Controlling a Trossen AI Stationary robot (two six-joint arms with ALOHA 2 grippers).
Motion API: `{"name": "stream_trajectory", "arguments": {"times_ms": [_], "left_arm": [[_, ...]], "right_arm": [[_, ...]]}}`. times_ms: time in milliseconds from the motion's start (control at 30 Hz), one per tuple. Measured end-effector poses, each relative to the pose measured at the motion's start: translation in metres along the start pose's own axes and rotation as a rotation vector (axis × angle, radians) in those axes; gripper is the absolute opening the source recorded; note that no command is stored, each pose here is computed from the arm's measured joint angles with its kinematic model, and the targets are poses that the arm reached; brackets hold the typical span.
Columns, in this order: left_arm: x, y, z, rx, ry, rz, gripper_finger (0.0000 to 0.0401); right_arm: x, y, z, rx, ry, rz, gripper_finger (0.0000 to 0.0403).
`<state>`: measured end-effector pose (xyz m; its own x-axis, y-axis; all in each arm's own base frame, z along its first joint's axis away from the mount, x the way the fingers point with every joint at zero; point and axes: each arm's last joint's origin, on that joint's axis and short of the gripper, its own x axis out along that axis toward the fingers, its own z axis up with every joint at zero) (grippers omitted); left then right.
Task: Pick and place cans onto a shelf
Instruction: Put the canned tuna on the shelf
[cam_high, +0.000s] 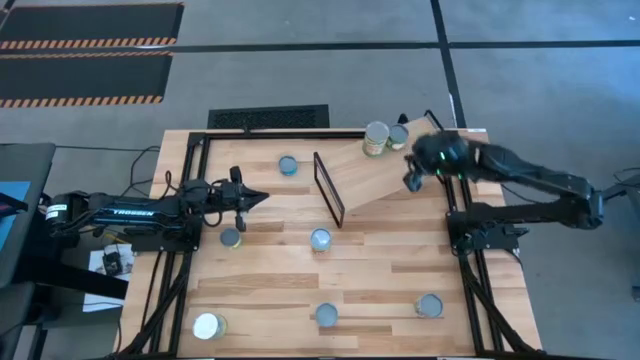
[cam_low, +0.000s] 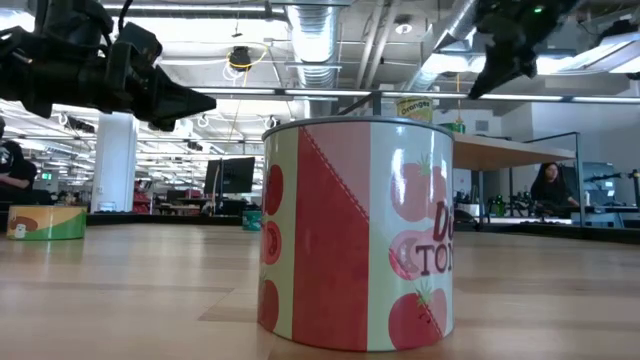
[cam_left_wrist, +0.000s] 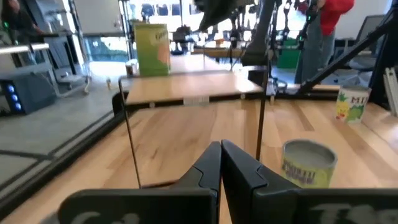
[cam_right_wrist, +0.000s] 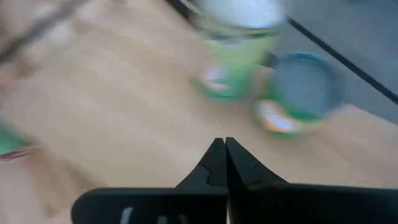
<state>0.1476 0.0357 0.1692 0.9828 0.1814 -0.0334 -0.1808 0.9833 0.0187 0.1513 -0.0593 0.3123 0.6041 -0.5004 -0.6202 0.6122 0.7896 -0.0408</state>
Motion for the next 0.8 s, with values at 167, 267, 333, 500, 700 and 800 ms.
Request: {"name": "stream_trajectory", "arguments": {"times_ms": [167,267,333,500,700,800], "left_arm": [[0.000,0.000,-0.001,-0.008,0.014,0.000,0.0000],[0.001,0.000,-0.002,-0.018,0.030,-0.001,0.0000],[0.004,0.000,0.001,-0.033,0.076,0.001,0.0000],[0.012,0.002,0.016,-0.019,0.204,0.035,0.0000],[0.020,0.005,0.029,-0.022,0.325,0.095,0.0000],[0.028,0.008,0.027,-0.067,0.372,0.113,0.0000]], "right_arm": [[-0.004,0.026,-0.031,-0.069,-0.190,0.197,0.0003],[-0.006,0.040,-0.047,-0.148,-0.303,0.301,0.0004],[-0.007,0.048,-0.057,-0.193,-0.369,0.367,0.0004],[-0.009,0.063,-0.076,-0.282,-0.494,0.462,0.0003],[-0.011,0.077,-0.094,-0.343,-0.562,0.535,0.0004],[-0.012,0.080,-0.101,-0.379,-0.578,0.557,0.0003]]}}
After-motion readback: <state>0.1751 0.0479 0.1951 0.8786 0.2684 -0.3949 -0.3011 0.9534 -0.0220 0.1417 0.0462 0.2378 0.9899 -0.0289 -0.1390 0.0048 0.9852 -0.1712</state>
